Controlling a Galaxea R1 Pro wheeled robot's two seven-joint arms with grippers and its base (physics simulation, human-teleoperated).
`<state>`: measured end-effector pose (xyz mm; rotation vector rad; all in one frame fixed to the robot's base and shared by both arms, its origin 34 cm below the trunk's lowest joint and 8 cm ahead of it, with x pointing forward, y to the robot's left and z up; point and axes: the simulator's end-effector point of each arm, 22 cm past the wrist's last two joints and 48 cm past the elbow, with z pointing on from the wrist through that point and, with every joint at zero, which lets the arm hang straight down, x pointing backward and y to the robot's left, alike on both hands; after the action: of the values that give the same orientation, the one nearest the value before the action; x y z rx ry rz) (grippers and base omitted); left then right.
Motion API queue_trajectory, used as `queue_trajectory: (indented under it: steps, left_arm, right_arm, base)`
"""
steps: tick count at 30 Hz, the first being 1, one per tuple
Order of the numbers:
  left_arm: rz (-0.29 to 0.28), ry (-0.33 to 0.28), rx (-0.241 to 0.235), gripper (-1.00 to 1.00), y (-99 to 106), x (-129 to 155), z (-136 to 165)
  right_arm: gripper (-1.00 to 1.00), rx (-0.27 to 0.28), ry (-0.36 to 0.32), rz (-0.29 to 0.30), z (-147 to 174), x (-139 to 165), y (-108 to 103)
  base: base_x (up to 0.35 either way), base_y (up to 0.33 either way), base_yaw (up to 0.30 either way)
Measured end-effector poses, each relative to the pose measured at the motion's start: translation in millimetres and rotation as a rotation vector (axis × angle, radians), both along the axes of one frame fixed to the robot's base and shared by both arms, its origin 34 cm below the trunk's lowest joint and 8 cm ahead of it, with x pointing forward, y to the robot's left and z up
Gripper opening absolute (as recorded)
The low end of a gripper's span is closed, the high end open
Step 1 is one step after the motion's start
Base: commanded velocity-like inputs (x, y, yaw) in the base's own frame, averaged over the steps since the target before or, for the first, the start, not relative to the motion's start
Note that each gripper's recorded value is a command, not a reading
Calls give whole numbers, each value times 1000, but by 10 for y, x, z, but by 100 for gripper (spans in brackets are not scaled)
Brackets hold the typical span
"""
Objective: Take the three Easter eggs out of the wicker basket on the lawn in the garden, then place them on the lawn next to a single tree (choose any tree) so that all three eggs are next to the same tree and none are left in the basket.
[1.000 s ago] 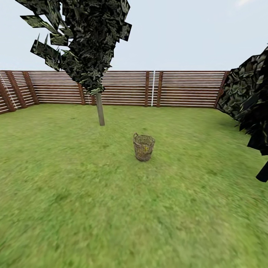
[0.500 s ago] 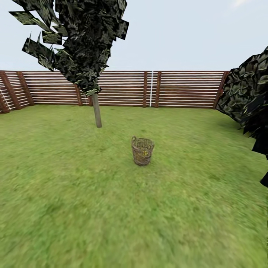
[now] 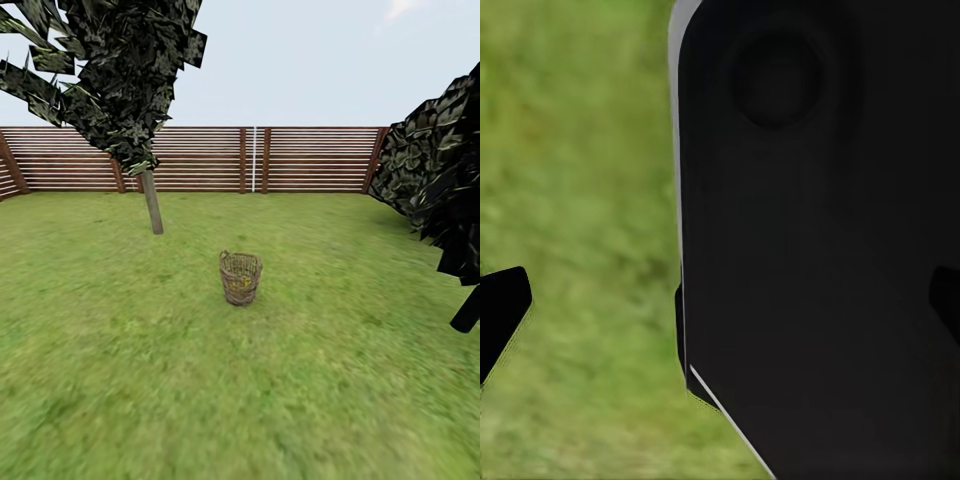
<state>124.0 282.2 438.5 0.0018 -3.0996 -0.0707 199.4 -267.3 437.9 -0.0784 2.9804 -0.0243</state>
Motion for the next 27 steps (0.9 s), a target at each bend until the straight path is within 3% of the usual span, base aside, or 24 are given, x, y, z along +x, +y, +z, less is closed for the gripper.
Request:
queue_trajectory:
  steps: [23,27]
  left_arm:
    - [-1,-5,-4,100,-6,30,-2]
    - [-3,-12,-10,100,-65,121,-11]
  right_arm:
    - [100,-1,-10,8,3,45,-11]
    - [100,-8,-40,6,17,214,-17]
  base:
    - [316,0,0]
    - [318,0,0]
